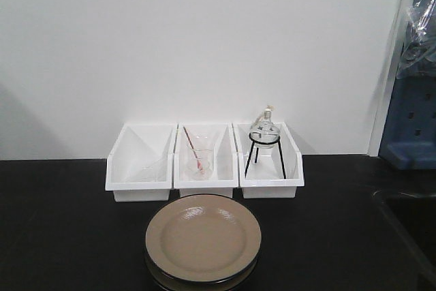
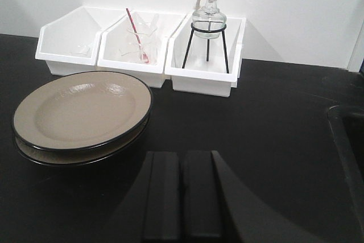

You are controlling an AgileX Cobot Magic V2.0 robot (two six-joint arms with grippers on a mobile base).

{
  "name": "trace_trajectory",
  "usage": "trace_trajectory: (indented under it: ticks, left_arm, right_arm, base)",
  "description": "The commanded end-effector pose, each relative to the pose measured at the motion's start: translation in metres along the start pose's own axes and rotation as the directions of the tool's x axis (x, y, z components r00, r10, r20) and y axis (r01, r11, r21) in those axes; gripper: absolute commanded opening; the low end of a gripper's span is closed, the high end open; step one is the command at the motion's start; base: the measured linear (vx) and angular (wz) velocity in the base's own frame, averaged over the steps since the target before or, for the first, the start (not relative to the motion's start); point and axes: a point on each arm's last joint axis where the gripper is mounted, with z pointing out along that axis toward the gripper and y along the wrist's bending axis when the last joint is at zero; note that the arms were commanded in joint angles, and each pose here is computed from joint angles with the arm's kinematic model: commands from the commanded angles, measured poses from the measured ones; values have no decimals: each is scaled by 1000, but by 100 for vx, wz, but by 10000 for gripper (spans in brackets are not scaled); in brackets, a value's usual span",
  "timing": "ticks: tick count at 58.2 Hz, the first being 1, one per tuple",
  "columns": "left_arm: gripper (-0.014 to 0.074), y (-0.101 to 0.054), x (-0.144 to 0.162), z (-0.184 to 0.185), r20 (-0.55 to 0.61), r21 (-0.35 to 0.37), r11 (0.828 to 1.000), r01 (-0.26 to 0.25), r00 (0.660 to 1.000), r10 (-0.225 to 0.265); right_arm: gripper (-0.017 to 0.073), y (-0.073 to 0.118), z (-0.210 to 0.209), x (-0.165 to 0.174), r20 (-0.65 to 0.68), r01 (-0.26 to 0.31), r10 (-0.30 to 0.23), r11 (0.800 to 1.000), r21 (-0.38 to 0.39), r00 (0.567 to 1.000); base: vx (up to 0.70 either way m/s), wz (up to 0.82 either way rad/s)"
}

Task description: Arrange circular plates on left workspace

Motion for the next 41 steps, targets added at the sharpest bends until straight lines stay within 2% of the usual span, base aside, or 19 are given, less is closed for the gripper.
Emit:
trace_trajectory:
  ticks: [1, 3, 8, 41]
  left_arm:
    - [0, 3, 1, -3, 197, -45, 999, 22, 980, -13]
    - [0, 2, 4, -4, 171, -35, 999, 22, 985, -16]
    - [0, 1, 6, -3, 132, -30, 999, -16, 991, 20]
    - [1, 1, 8, -3, 112, -25, 1000, -17, 994, 20]
  right_arm:
    - [-3, -4, -3, -15, 88, 2, -7, 999, 47, 996]
    - [-3, -4, -3, -15, 88, 2, -7, 999, 47, 996]
    - [-3, -4, -3, -15, 87, 1, -5, 999, 46, 996]
    - [-3, -4, -3, -15, 87, 1, -5, 999, 46, 996]
  base:
    - [0, 0]
    - [0, 0]
    - [0, 0]
    - [0, 0]
